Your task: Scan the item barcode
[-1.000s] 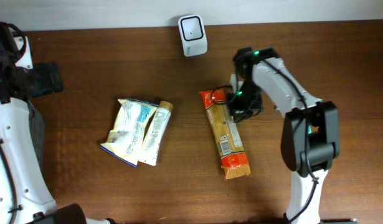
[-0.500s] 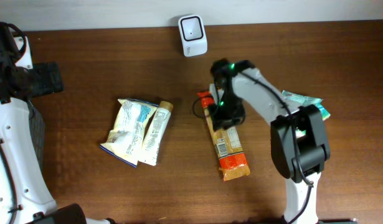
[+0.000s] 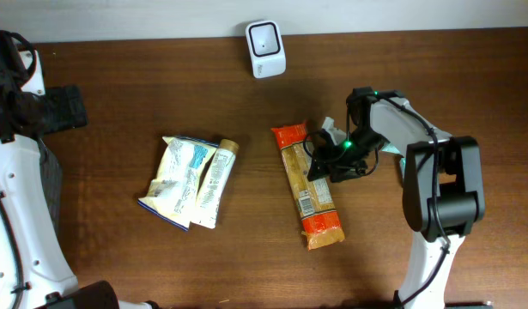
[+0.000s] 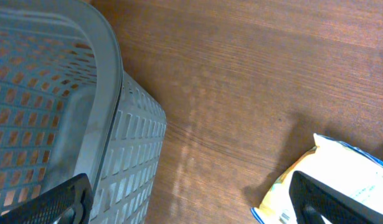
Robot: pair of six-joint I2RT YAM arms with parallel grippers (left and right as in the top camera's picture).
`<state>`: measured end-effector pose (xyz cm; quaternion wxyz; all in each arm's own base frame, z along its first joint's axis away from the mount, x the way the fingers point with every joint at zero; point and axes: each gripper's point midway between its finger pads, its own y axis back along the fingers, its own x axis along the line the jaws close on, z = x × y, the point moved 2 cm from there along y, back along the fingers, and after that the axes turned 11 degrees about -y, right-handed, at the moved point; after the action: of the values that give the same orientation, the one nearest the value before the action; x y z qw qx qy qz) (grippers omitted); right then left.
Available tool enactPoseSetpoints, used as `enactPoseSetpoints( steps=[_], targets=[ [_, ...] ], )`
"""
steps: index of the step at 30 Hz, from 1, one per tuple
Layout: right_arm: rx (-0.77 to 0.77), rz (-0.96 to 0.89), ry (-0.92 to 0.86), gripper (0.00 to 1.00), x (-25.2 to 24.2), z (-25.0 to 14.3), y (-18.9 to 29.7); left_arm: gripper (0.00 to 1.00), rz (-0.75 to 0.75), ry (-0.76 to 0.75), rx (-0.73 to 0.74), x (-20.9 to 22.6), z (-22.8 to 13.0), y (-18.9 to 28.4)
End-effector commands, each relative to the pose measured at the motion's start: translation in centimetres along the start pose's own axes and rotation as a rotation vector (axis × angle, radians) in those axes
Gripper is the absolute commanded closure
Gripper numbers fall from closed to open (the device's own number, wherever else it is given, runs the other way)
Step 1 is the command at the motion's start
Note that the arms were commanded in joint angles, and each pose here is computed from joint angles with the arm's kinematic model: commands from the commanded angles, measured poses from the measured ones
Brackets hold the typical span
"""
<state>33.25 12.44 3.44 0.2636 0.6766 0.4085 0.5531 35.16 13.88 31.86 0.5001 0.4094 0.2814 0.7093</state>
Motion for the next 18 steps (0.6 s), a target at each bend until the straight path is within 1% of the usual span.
enactPoseSetpoints(
  steps=[1,4,7,8,9,10,13,14,15,17,18],
  targets=[
    [-0.004,0.061,0.040,0.22,0.0,-0.2,-1.7,0.01,0.009,0.005,-0.016,0.3,0.1,0.6],
    [-0.005,0.074,0.042,0.23,-0.4,-0.5,-2.7,0.01,0.009,0.005,-0.016,0.3,0.1,0.6],
    [-0.001,0.070,0.021,0.28,-0.9,-1.2,-4.5,0.01,0.009,0.005,-0.016,0.3,0.1,0.6],
    [0.000,0.069,0.014,0.32,-1.0,-1.3,-4.8,0.01,0.009,0.005,-0.016,0.3,0.1,0.6],
    [0.009,0.066,0.014,0.39,-1.2,-1.6,-5.2,0.01,0.009,0.005,-0.016,0.3,0.1,0.6],
    [0.013,0.063,0.010,0.42,-1.3,-1.8,-5.3,0.01,0.009,0.005,-0.016,0.3,0.1,0.6],
    [0.010,0.047,0.012,0.57,-1.6,-1.8,-5.5,0.01,0.009,0.005,-0.016,0.3,0.1,0.6],
    [0.008,0.047,0.013,0.63,-1.6,-1.8,-5.5,0.01,0.009,0.005,-0.016,0.3,0.1,0.6],
    [0.005,0.048,0.016,0.74,-1.6,-1.7,-5.5,0.01,0.009,0.005,-0.016,0.3,0.1,0.6],
    [0.004,0.049,0.017,0.89,-1.6,-1.7,-5.5,0.01,0.009,0.005,-0.016,0.3,0.1,0.6],
    [0.004,0.058,0.017,0.92,-1.4,-1.7,-5.5,0.01,0.009,0.005,-0.016,0.3,0.1,0.6]
  ],
)
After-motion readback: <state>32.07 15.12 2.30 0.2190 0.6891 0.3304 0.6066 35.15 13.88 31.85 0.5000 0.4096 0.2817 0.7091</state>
